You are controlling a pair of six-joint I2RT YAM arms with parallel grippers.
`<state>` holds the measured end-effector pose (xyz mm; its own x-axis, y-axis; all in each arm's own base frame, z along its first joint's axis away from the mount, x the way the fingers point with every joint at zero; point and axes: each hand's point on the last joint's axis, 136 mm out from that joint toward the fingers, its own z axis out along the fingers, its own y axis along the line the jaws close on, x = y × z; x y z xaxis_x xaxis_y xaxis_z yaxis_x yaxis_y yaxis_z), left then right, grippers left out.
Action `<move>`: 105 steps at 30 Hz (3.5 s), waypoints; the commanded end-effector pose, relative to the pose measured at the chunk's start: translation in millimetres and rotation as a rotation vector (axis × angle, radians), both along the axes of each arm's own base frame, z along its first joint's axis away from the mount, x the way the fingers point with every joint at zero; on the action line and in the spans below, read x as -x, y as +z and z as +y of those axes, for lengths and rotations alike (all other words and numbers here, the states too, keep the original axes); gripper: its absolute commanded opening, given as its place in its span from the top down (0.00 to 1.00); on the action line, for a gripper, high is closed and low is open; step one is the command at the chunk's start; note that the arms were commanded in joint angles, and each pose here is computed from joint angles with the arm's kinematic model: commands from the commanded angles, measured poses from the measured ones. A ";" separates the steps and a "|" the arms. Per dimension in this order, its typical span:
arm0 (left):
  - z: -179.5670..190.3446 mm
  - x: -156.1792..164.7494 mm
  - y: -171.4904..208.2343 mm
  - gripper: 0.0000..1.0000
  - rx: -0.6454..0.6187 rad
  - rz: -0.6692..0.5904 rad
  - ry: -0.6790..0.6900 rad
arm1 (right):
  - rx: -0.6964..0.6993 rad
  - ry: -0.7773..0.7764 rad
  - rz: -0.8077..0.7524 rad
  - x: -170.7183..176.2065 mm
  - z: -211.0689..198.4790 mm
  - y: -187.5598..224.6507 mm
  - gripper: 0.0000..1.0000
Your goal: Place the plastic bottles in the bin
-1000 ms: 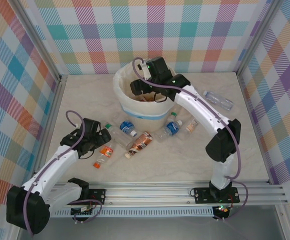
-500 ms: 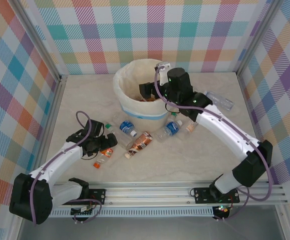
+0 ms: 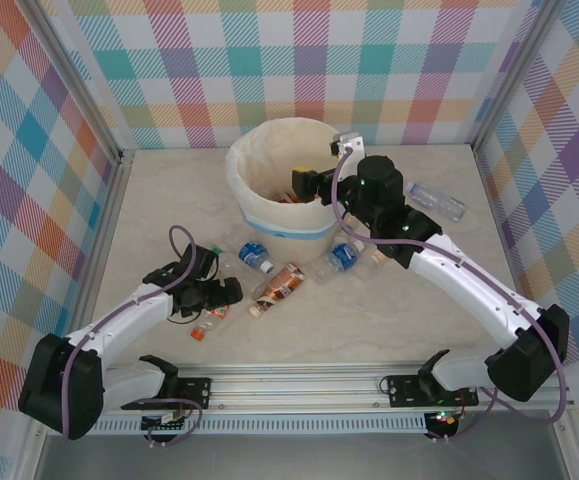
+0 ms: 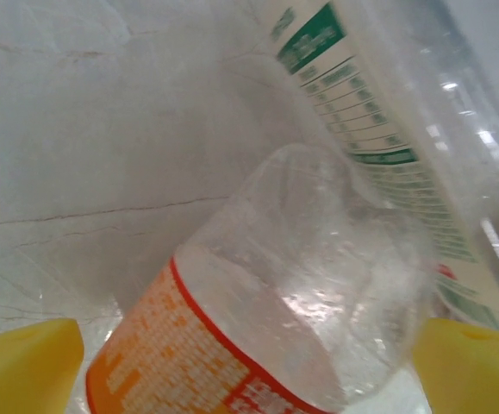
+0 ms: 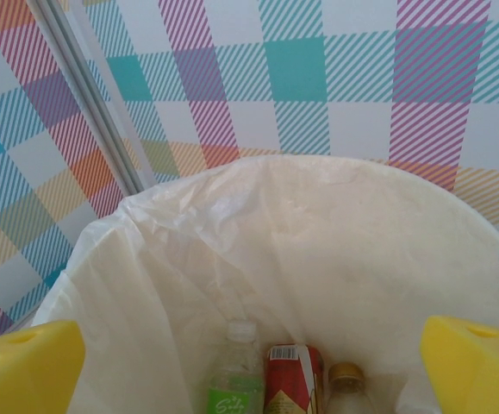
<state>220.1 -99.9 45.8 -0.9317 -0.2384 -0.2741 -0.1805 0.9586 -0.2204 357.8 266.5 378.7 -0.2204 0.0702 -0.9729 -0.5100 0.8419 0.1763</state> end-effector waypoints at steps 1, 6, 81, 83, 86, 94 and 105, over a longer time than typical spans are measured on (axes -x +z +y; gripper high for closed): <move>12.1 9.5 -8.5 0.09 -0.090 0.056 0.001 | -0.040 -0.004 -0.076 5.0 -4.4 21.0 0.00; 18.3 11.4 -15.5 0.19 -0.128 0.064 0.022 | -0.044 -0.004 -0.086 7.0 -6.4 21.8 0.00; -122.6 -208.6 359.6 0.50 0.275 -1.126 -0.231 | -0.028 -0.176 0.026 42.5 -75.6 -30.9 0.00; -136.3 -211.7 350.0 0.50 0.249 -1.075 -0.279 | -0.031 -0.176 0.038 41.5 -75.6 -32.1 0.00; -154.4 -214.0 332.4 0.50 0.195 -1.016 -0.342 | -0.028 -0.174 0.059 40.6 -75.5 -35.7 0.00; -189.6 -216.2 289.1 0.49 0.021 -0.902 -0.474 | -0.006 -0.227 0.158 33.5 -90.2 -55.4 0.00; -202.2 -224.4 251.5 0.44 -0.059 -0.747 -0.503 | -0.025 -0.262 0.178 31.5 -103.6 -60.0 0.00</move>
<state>452.0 -300.2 291.2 -0.4966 0.1500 -0.8549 0.4267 0.8999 -0.0900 328.0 166.7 305.8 -0.3771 0.1368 -0.9160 -0.2392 0.9411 0.2390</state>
